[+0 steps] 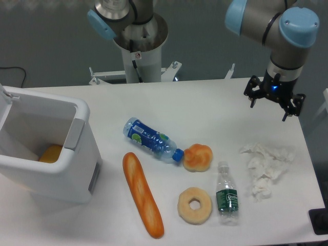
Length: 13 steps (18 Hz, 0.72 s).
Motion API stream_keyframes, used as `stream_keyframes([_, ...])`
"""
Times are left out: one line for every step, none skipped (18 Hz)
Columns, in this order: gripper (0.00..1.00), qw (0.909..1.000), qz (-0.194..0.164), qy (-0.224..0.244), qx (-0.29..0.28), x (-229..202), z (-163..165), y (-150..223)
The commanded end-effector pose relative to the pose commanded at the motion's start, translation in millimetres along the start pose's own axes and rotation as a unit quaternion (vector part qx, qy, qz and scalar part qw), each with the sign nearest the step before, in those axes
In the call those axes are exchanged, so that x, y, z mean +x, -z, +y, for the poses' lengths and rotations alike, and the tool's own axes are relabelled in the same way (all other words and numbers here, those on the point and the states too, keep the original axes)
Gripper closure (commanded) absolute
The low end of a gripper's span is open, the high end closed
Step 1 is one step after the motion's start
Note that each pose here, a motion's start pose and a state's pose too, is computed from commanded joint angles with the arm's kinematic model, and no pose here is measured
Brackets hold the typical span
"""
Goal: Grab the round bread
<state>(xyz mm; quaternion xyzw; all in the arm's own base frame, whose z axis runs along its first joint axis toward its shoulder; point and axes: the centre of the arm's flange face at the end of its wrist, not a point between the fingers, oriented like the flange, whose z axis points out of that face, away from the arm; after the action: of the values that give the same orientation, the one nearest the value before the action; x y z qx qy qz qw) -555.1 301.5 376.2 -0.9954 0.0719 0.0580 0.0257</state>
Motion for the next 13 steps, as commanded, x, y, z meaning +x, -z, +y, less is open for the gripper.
stream_keyframes([0.0,1.0,0.0,-0.001,0.002,0,-1,0])
stream_keyframes([0.0,1.0,0.001,0.0,0.002,1,-2,-1])
stream_keyframes([0.0,1.0,0.0,0.001,0.003,1,-2,0])
stream_keyframes([0.0,1.0,0.001,0.003,0.004,0,-2,0])
stream_keyframes([0.0,1.0,0.001,0.004,0.008,1,-2,0])
stream_keyframes([0.0,0.9999,0.002,0.004,0.011,2,-5,0])
stream_keyframes([0.0,0.9999,0.004,0.003,0.011,2,-6,-2])
stream_keyframes([0.0,0.9999,0.008,0.003,0.01,4,-6,-6])
stream_keyframes([0.0,0.9998,0.015,0.004,0.01,7,-5,-14])
stream_keyframes([0.0,0.9997,0.02,0.005,0.011,10,-4,-18])
stream_keyframes([0.0,0.9996,0.025,0.006,0.015,12,-3,-22])
stream_keyframes([0.0,0.9993,0.029,0.01,0.022,15,-5,-24])
stream_keyframes([0.0,0.9988,0.032,0.024,0.029,16,-8,-26])
